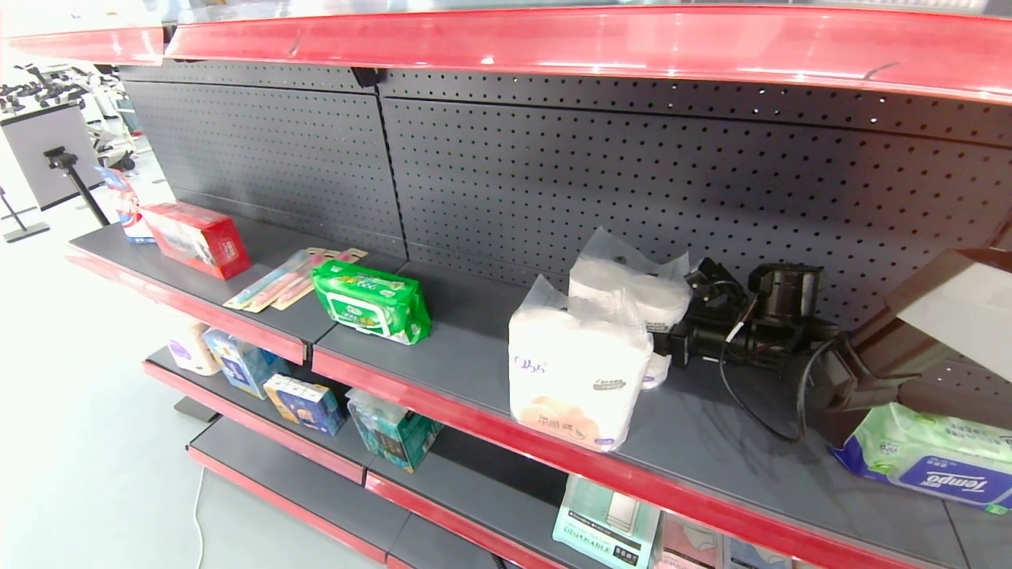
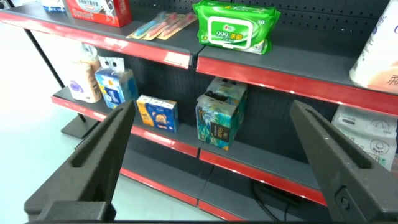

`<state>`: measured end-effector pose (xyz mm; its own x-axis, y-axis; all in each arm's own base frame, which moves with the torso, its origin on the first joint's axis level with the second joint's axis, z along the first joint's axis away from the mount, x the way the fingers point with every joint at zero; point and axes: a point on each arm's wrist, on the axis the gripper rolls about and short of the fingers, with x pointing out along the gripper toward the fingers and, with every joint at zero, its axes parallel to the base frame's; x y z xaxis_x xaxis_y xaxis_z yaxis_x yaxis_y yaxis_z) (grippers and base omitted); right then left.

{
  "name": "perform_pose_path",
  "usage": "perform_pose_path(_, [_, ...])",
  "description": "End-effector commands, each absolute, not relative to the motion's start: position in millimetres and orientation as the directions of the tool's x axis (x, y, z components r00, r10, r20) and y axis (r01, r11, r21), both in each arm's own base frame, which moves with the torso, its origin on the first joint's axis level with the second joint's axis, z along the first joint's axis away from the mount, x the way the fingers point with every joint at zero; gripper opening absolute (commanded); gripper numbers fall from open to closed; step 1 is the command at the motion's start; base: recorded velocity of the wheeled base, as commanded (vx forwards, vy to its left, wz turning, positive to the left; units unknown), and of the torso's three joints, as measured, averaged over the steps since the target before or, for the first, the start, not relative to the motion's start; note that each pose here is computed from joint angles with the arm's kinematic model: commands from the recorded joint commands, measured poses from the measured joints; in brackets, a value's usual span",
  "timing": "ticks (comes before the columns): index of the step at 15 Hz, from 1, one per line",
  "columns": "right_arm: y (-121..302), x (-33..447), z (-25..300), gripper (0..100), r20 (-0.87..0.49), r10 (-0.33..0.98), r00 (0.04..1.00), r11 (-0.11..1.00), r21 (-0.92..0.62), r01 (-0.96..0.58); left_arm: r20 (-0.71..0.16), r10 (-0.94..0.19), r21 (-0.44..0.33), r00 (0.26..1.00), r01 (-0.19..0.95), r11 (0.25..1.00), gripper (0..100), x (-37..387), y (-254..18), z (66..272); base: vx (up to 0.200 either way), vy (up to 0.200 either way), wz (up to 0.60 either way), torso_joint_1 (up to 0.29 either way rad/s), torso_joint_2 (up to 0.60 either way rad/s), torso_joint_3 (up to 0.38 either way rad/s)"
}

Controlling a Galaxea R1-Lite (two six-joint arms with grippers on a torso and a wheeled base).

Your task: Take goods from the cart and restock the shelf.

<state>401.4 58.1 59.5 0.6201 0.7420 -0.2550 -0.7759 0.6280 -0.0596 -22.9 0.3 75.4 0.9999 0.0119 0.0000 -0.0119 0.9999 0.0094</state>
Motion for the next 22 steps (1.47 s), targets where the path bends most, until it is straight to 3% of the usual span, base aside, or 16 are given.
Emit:
perform_pose_path(1, [55,401,58,0,-0.260,0.737,0.623,0.633,-0.056,-0.772,-0.002,0.012,0.009,1.000,-0.012,1.000,100,-23,0,75,0.000,0.000,0.00,0.000,0.00,0.000])
perform_pose_path(22, [63,391,58,0,-0.271,0.752,0.601,0.612,-0.050,-0.789,-0.002,0.012,0.009,1.000,-0.012,1.000,100,-23,0,75,0.000,0.000,0.00,0.000,0.00,0.000])
